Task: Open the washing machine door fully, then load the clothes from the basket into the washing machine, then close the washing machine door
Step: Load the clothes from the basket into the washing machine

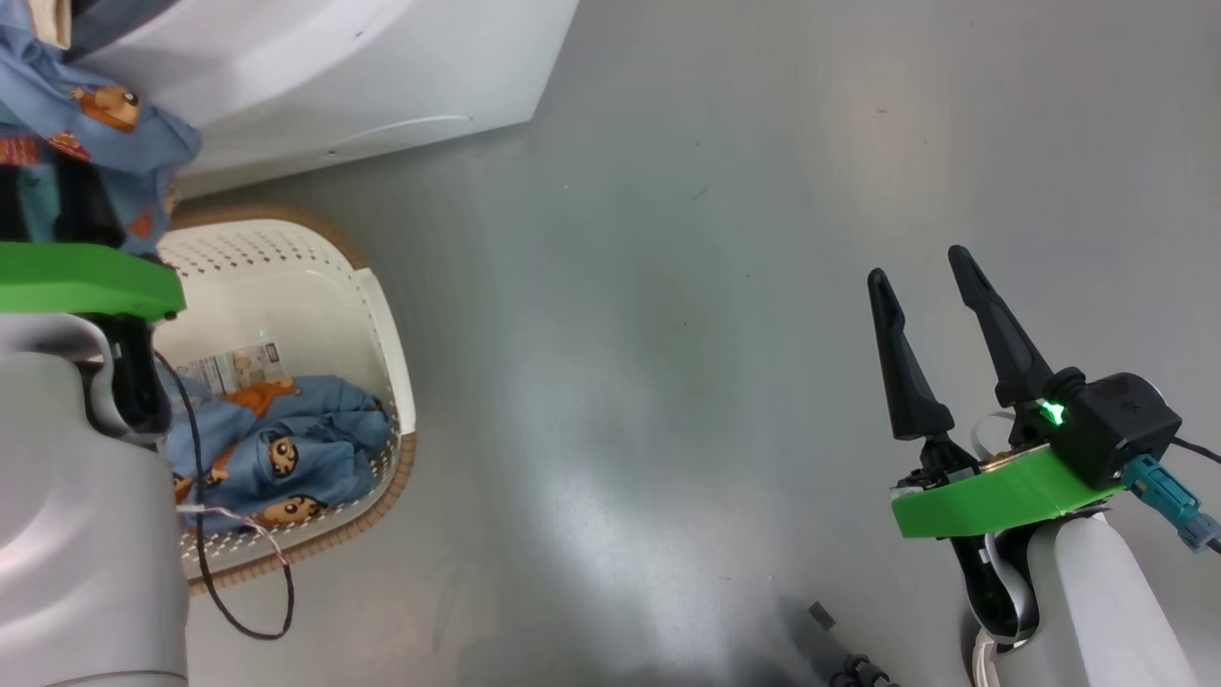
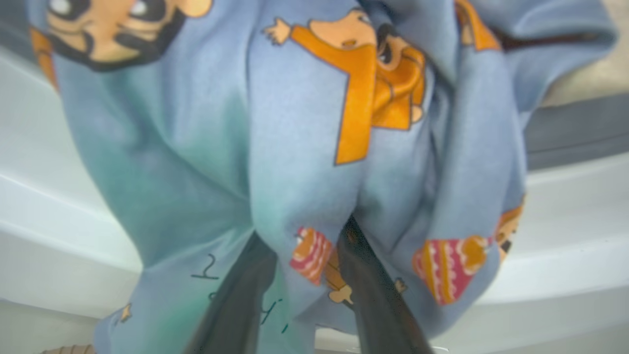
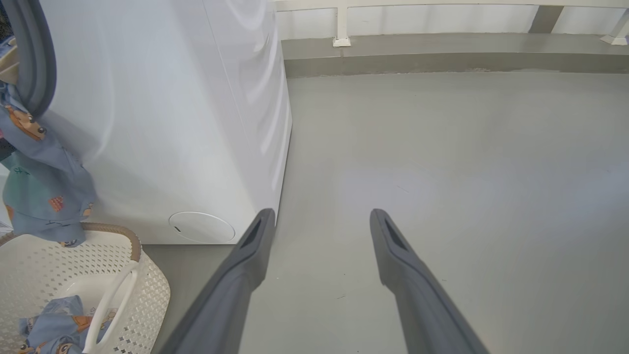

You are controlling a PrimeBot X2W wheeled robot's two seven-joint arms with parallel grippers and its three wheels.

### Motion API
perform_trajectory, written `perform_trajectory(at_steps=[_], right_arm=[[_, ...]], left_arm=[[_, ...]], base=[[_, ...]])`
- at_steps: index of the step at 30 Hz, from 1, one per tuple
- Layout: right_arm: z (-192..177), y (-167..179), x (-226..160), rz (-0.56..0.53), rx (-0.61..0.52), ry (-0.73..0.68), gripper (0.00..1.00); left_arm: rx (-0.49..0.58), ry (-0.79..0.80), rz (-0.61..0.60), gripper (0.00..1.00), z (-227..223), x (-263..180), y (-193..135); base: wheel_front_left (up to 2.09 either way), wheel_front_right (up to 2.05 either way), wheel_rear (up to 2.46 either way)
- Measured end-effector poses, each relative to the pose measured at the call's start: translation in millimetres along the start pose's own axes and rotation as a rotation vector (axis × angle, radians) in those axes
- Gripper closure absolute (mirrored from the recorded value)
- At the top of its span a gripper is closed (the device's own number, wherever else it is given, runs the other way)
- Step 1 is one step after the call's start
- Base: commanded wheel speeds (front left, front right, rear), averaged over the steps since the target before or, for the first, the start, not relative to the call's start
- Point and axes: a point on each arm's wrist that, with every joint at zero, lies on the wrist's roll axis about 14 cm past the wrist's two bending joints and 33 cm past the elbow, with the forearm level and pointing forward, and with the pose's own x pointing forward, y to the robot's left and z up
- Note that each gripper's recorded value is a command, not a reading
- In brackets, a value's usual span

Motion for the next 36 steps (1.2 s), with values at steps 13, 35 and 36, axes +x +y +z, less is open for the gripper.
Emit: perform_trajectory(at_steps=[13, 35, 36], right_arm=[[4, 12, 5, 0.031, 0.018, -0.019, 0.00], [16, 13, -1, 0.033, 0.020, -0.043, 0.00], [16, 13, -3, 0.032, 0.020, -0.041, 0.00]], left_arm=[[-0.031, -0.078, 0.005, 1.00, 28, -9, -4], [-0.017, -0.144, -0.089, 1.00, 81, -12, -47], [-0.009, -0.130, -0.093, 1.00, 81, -6, -52]], base=[[0.00, 0.00, 0.00], [0.00, 0.00, 0.00], [0.00, 0.00, 0.00]])
